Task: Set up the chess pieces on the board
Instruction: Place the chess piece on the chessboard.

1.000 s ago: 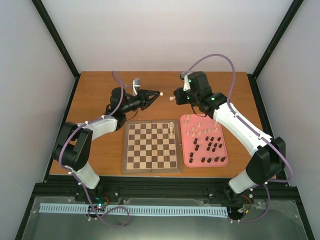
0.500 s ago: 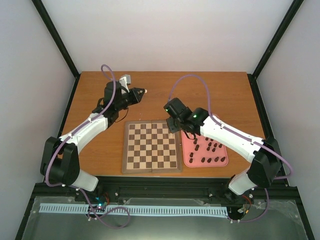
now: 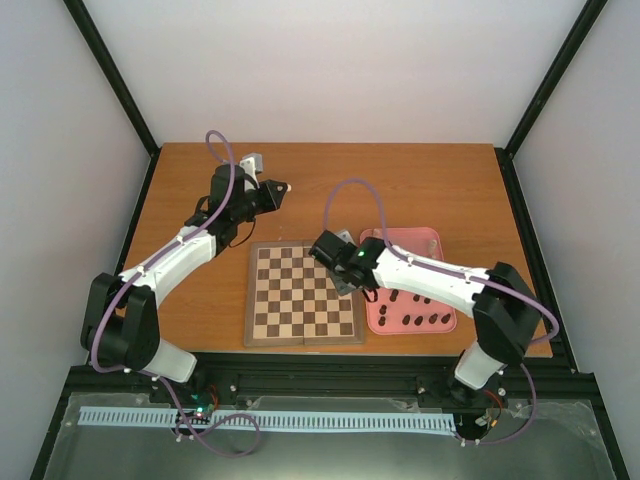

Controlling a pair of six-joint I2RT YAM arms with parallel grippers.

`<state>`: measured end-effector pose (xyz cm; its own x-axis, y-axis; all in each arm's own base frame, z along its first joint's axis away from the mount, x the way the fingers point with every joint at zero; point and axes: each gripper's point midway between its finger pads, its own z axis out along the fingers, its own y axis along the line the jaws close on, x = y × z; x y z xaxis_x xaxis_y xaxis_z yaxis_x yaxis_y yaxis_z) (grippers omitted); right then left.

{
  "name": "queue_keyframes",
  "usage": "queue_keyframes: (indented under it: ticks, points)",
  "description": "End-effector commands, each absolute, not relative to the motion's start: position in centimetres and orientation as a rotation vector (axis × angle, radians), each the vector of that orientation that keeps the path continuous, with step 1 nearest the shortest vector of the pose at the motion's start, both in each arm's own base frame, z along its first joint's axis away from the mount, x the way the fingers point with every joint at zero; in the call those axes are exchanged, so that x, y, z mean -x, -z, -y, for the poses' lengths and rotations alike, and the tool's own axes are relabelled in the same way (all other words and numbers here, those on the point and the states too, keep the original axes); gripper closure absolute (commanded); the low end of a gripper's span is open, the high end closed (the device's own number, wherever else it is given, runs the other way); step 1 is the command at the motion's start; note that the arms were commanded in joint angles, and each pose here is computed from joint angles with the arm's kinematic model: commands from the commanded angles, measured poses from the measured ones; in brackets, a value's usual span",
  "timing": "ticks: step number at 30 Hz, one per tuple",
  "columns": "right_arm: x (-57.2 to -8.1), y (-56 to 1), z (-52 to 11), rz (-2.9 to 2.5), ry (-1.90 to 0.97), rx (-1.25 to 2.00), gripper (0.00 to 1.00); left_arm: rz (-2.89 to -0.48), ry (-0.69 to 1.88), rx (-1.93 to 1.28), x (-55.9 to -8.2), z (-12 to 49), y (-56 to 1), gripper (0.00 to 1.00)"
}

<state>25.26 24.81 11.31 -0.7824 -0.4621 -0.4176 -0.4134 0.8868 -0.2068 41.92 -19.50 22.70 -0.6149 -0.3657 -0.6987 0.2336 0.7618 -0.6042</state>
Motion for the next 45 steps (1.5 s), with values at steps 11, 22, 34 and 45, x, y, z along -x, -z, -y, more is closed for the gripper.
queue_keyframes:
  ticks: [11,22,34,45]
  points:
    - [-27.2,-8.5,-25.3,-2.525,0.242,0.564,0.86,-2.040,0.841,0.074,-42.8,19.5,-23.6,0.99]
    - [-27.9,-8.1,-26.6,-2.516,0.223,0.595,0.86,-2.046,0.848,0.071,-43.0,19.7,-23.2,0.99]
    - [-28.6,-8.4,-27.5,-2.500,0.215,0.615,0.85,-2.051,0.852,0.068,-43.1,19.8,-23.0,0.99]
    - [-28.4,-7.6,-27.9,-2.519,0.212,0.636,0.85,-2.054,0.853,0.069,-43.3,19.8,-22.8,0.99]
